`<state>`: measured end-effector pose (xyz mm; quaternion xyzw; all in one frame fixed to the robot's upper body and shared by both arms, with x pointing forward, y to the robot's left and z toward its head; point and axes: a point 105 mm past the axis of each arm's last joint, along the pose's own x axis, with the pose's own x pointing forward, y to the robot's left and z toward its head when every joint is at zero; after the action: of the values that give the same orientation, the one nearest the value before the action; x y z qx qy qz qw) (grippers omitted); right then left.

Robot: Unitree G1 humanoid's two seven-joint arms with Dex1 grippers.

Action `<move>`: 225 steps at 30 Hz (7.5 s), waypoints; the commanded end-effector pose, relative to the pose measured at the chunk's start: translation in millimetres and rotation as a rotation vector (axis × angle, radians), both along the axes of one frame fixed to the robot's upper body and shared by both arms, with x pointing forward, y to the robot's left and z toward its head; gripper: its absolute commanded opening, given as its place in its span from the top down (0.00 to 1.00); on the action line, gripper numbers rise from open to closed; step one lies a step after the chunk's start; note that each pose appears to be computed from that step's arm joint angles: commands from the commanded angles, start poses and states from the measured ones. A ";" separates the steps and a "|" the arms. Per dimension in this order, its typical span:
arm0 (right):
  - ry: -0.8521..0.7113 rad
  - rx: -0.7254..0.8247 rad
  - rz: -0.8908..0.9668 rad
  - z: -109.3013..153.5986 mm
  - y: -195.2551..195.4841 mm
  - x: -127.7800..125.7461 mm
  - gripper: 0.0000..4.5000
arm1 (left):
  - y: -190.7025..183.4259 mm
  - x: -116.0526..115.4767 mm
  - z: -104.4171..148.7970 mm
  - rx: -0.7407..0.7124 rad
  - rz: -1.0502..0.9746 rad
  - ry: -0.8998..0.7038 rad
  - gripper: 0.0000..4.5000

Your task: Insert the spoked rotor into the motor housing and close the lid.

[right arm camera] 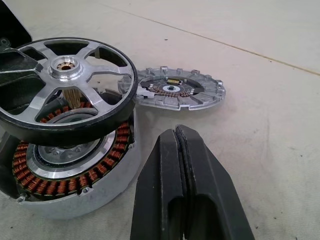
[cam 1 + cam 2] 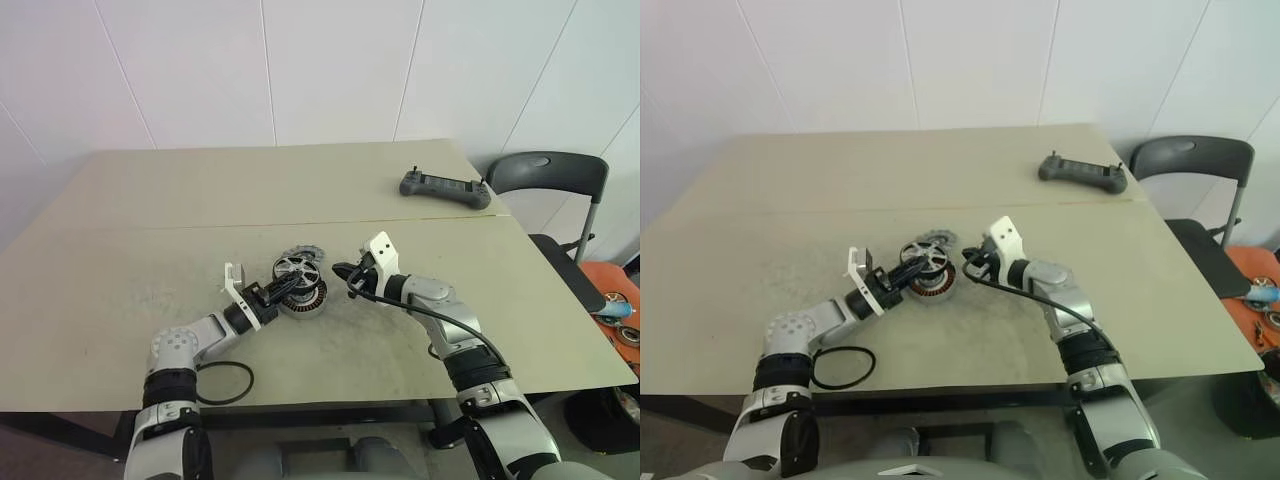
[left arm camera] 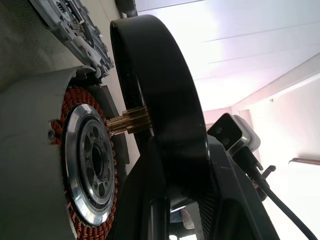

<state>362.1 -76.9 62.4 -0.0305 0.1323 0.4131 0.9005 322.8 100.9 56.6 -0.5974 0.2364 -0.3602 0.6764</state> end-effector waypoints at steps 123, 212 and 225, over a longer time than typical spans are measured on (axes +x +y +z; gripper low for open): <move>-0.077 0.005 -0.082 11.2 -3.4 10.5 1.00 | 5.1 -36.7 -5.2 0.051 -0.195 0.137 0.33; -0.079 0.011 -0.068 9.2 5.7 8.3 1.00 | -25.9 -16.8 -16.1 0.981 -0.316 -0.635 0.99; -0.124 0.063 0.025 35.6 5.5 3.2 1.00 | 24.7 8.4 24.6 0.986 0.049 -0.895 0.99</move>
<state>366.1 -81.7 65.6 -0.0305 0.1136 0.3916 0.9126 325.1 105.2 62.3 -0.0084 0.0978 -0.4269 0.8990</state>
